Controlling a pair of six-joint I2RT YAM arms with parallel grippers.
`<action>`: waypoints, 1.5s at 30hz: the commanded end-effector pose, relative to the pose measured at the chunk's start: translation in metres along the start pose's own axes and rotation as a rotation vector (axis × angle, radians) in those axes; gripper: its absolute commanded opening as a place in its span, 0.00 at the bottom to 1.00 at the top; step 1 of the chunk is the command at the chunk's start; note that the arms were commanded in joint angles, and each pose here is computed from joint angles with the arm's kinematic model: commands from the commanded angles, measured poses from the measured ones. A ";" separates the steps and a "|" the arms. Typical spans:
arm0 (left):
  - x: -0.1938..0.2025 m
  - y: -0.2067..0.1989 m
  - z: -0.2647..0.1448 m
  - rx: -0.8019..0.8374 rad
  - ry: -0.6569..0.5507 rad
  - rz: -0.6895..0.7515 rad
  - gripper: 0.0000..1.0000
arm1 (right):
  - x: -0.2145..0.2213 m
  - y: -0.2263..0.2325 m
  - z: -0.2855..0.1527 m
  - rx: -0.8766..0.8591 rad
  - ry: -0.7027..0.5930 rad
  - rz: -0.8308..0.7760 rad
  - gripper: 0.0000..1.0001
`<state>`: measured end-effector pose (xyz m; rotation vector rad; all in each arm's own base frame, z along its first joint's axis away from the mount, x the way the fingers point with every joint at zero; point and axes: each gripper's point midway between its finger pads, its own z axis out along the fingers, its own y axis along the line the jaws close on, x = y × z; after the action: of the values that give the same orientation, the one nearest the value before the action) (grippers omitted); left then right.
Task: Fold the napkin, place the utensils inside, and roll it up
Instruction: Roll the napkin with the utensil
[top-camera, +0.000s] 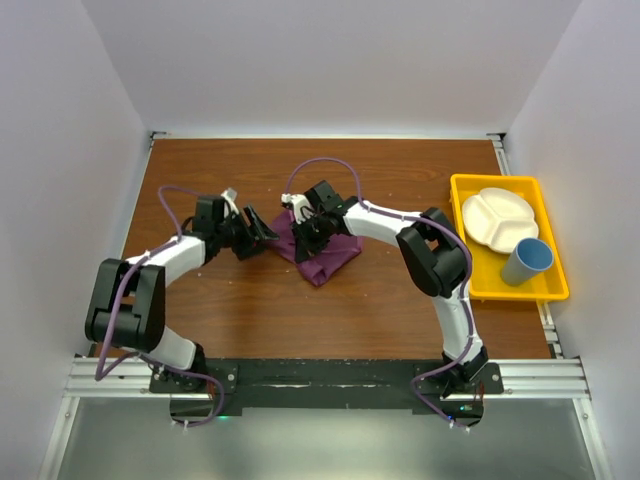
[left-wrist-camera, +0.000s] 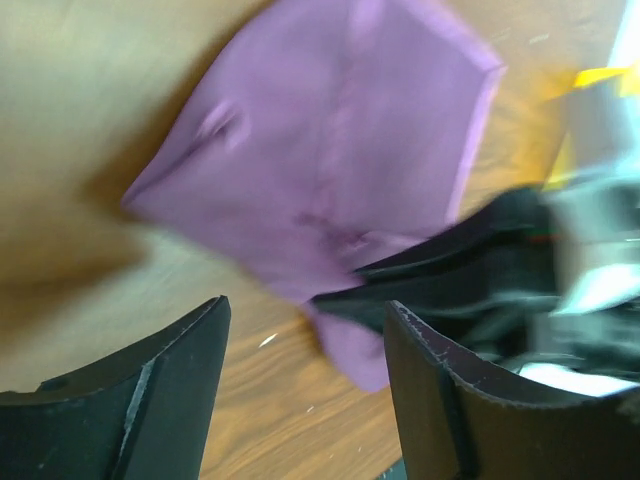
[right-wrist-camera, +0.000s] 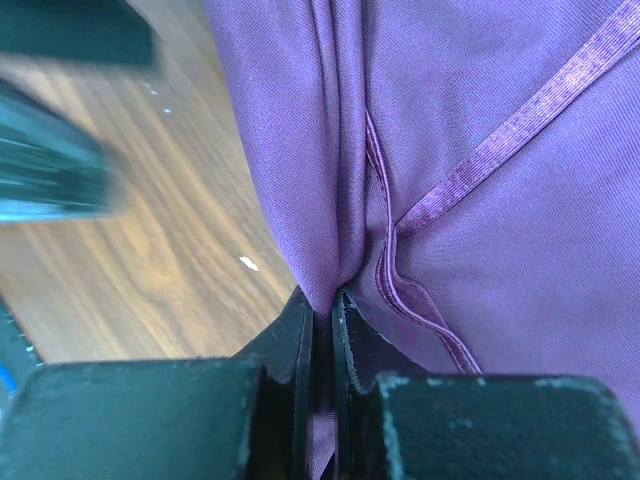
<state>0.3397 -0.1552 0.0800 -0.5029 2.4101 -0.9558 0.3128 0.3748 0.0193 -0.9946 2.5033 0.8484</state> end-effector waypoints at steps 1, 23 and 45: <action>0.006 0.004 0.008 0.049 -0.033 -0.089 0.69 | 0.074 -0.017 0.025 0.014 0.213 0.106 0.00; -0.002 0.069 0.046 -0.037 -0.120 -0.024 0.67 | 0.076 -0.019 0.025 0.008 0.226 0.112 0.00; 0.010 0.083 0.040 -0.230 -0.032 -0.006 0.00 | 0.031 -0.011 -0.031 0.224 0.180 0.026 0.55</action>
<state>0.3701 -0.1412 0.0187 -0.5520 2.3310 -0.8841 0.3000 0.3787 0.0283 -0.9903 2.5691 0.8854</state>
